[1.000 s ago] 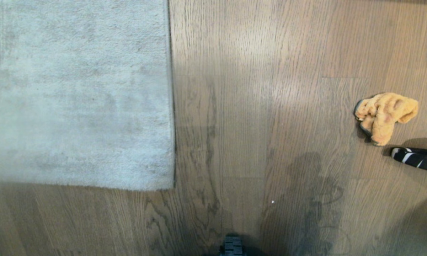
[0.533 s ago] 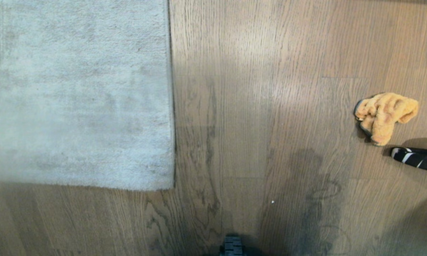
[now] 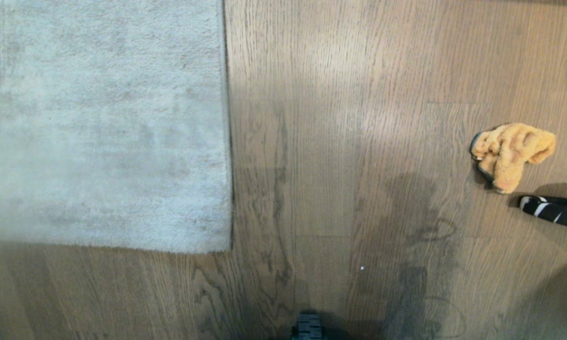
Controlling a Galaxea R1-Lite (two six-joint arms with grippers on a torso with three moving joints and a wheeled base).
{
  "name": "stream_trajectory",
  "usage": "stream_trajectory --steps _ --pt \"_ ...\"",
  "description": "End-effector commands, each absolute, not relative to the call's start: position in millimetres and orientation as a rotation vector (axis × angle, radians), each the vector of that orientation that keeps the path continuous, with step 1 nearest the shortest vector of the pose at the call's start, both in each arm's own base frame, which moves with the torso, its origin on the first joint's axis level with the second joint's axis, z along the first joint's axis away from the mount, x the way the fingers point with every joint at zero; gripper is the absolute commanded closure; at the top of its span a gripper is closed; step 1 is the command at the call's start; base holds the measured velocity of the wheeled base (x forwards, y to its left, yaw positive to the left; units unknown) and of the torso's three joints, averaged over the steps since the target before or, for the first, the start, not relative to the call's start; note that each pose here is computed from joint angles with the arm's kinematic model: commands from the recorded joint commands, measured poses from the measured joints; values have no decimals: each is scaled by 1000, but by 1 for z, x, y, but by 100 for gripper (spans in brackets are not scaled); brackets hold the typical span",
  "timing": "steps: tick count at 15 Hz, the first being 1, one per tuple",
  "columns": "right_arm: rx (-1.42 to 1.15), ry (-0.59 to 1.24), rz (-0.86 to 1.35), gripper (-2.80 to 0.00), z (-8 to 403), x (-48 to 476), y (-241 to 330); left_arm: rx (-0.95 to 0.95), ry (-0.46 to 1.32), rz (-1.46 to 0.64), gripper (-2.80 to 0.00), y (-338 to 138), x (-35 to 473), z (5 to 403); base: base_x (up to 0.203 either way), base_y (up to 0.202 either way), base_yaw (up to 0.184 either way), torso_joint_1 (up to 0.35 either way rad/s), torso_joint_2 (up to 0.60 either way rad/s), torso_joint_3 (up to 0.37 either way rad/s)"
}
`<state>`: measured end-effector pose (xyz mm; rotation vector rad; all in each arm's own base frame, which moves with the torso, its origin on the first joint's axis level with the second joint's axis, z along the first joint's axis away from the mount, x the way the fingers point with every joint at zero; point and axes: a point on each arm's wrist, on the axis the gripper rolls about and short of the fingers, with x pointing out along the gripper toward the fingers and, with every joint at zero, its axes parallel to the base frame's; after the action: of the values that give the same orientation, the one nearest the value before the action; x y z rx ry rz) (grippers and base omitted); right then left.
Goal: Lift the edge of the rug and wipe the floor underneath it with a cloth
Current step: Pick up the rag
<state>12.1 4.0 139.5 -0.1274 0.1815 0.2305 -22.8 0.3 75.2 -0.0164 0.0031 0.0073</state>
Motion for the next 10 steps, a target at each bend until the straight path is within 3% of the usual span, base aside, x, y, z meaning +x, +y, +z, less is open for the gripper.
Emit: stream_trajectory --steps 1,10 --pt "-127 251 239 0 146 33 6 -17 3 8 0 0 -23 75 0 0 0 0 0 0" --pt "-129 242 148 0 176 118 7 -17 3 8 0 0 -23 75 0 0 0 0 0 0"
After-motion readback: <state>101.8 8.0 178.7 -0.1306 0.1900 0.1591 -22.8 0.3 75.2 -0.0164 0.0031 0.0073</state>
